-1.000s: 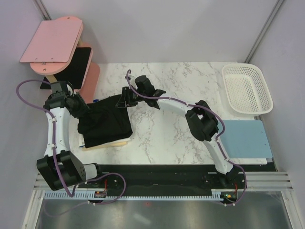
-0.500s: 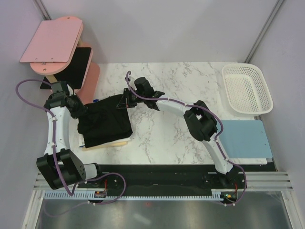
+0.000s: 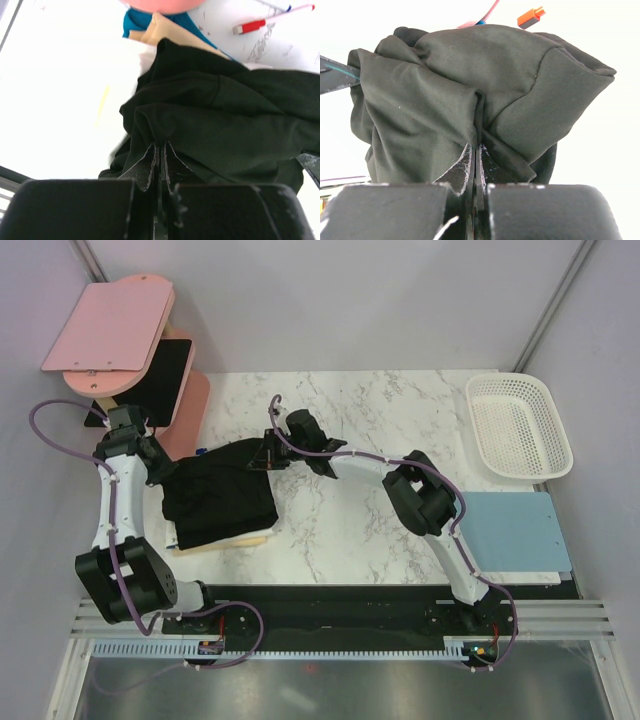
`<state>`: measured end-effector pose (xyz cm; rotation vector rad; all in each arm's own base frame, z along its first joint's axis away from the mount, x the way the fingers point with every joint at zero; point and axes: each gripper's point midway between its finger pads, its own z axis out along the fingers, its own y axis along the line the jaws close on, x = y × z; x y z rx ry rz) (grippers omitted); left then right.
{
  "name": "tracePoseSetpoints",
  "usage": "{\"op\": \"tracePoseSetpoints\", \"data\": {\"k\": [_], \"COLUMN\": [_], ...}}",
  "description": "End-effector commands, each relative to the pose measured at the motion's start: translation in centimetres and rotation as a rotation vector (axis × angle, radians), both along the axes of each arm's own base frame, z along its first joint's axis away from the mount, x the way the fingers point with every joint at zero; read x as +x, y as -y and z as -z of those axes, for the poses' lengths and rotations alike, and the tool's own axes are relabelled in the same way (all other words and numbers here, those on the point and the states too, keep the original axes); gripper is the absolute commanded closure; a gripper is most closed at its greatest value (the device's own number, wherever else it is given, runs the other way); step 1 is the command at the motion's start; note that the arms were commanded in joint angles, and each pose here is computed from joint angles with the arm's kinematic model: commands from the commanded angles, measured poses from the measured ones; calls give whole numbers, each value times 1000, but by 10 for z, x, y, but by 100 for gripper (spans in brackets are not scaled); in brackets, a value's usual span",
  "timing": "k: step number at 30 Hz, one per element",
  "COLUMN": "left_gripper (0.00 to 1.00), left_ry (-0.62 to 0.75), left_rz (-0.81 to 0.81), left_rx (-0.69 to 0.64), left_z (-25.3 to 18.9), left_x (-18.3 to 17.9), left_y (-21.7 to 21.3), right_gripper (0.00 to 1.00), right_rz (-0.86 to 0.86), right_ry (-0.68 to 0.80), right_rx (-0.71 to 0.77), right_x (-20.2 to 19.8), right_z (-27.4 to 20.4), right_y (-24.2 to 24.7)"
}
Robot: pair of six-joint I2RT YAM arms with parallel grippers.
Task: Fold and stack the t-shirts
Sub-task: Smooth out wrinkles on the folded tshirt
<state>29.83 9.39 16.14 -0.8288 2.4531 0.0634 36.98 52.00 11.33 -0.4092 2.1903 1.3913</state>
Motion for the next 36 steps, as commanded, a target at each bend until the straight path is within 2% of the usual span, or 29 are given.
{"op": "tracePoseSetpoints", "data": {"k": [1, 3, 17, 28, 36], "left_gripper": [98, 98, 98, 98, 98], "left_ry": [83, 103, 21, 19, -1], "left_rz": [-47, -42, -34, -72, -76], "left_rx": [76, 77, 67, 142, 128], "left_z": [-19, -22, 13, 3, 11], "left_x": [24, 31, 51, 51, 56], "left_y": [-21, -22, -31, -47, -48], "right_gripper": [100, 100, 100, 100, 100], "right_rz": [44, 49, 90, 160, 196], "right_ry": [49, 45, 26, 123, 86], "right_rx": [67, 69, 40, 104, 91], "right_x": [13, 15, 26, 35, 47], "right_z": [-26, -24, 3, -33, -15], "right_y": [4, 5, 4, 19, 27]}}
